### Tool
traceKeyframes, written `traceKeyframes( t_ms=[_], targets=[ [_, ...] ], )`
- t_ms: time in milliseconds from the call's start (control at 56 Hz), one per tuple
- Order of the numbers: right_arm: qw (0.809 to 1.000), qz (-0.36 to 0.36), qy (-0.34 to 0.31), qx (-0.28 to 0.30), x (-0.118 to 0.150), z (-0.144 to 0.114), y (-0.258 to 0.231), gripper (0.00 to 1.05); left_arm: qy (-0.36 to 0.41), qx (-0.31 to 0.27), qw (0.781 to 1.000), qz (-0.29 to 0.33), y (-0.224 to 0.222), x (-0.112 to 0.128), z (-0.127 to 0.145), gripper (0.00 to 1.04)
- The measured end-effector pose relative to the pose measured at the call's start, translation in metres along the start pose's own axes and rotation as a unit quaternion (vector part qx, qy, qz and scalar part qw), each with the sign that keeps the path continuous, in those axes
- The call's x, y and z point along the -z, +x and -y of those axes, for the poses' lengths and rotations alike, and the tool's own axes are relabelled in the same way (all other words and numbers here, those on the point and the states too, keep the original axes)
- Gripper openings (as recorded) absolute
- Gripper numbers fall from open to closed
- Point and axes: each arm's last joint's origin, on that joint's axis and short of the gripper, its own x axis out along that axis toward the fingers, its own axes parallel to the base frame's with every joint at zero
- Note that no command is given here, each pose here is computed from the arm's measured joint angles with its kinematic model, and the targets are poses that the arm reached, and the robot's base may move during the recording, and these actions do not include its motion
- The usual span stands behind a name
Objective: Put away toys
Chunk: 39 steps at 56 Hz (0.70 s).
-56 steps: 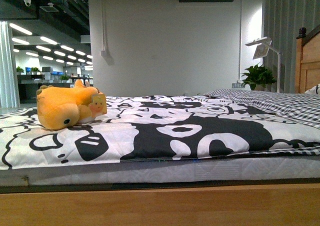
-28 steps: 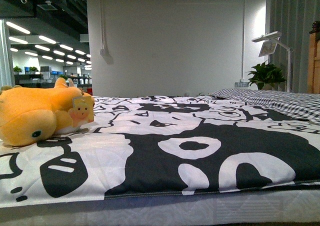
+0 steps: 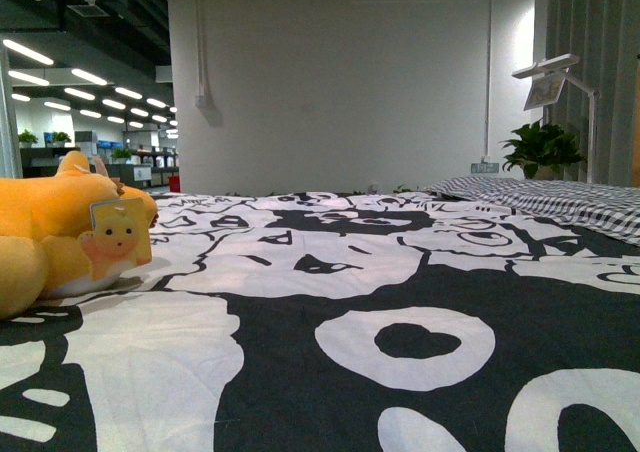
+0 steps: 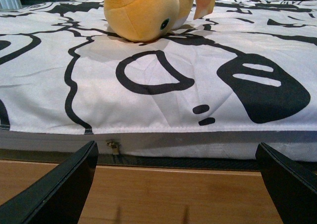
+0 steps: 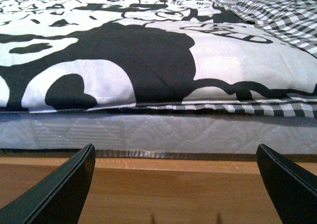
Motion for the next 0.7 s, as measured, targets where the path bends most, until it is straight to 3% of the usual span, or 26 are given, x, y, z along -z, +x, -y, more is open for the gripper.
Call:
traceKeyframes(
  t_ms=[696],
  targets=[
    [1.0, 0.001, 0.0, 0.002, -0.0001, 0.0001, -0.0001, 0.98, 0.0, 0.0, 1.0, 0.0, 0.0, 0.0, 0.0, 0.98]
  ],
)
